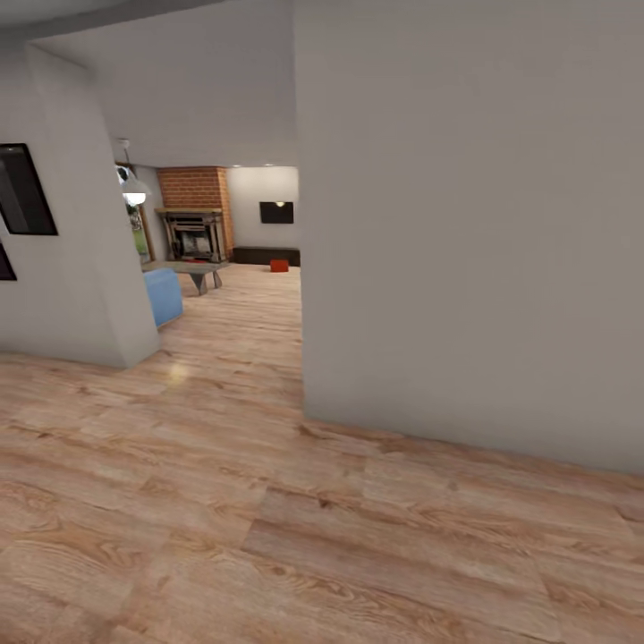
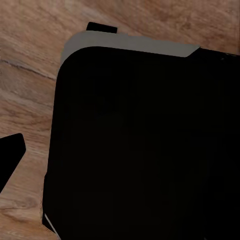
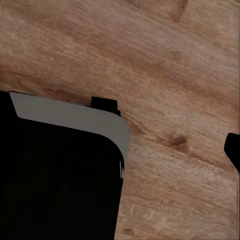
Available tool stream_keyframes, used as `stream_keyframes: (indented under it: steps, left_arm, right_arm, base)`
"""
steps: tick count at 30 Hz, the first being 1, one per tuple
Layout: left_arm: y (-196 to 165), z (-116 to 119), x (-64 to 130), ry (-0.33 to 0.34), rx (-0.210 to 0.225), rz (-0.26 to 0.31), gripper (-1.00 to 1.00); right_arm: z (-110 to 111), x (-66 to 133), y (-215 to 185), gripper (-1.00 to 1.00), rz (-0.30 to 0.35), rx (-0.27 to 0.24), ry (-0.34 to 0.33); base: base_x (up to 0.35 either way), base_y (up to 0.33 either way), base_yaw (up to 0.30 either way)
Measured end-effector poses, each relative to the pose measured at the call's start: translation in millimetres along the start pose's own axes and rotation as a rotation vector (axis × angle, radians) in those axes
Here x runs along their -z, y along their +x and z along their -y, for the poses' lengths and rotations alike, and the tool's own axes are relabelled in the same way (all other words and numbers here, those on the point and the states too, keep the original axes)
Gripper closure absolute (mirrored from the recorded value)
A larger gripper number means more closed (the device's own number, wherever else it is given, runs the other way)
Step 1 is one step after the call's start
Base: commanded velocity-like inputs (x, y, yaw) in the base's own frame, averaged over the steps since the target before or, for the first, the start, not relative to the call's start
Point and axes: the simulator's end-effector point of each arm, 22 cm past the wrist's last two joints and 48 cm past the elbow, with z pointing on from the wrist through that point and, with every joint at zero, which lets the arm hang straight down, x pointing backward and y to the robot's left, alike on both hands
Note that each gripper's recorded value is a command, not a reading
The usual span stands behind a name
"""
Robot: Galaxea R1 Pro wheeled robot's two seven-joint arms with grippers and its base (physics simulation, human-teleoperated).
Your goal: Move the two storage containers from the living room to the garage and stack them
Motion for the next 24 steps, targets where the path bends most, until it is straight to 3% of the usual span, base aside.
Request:
stream_keyframes:
  steps: [24]
  left_arm:
    - [-0.2, -1.1, 0.0, -0.001, 0.0, 0.0, -1.0]
  right_arm:
    - [-0.6, 0.0, -0.3, -1.0, 0.001, 0.0, -0.001]
  base:
    - [0.322, 0.0, 0.27]
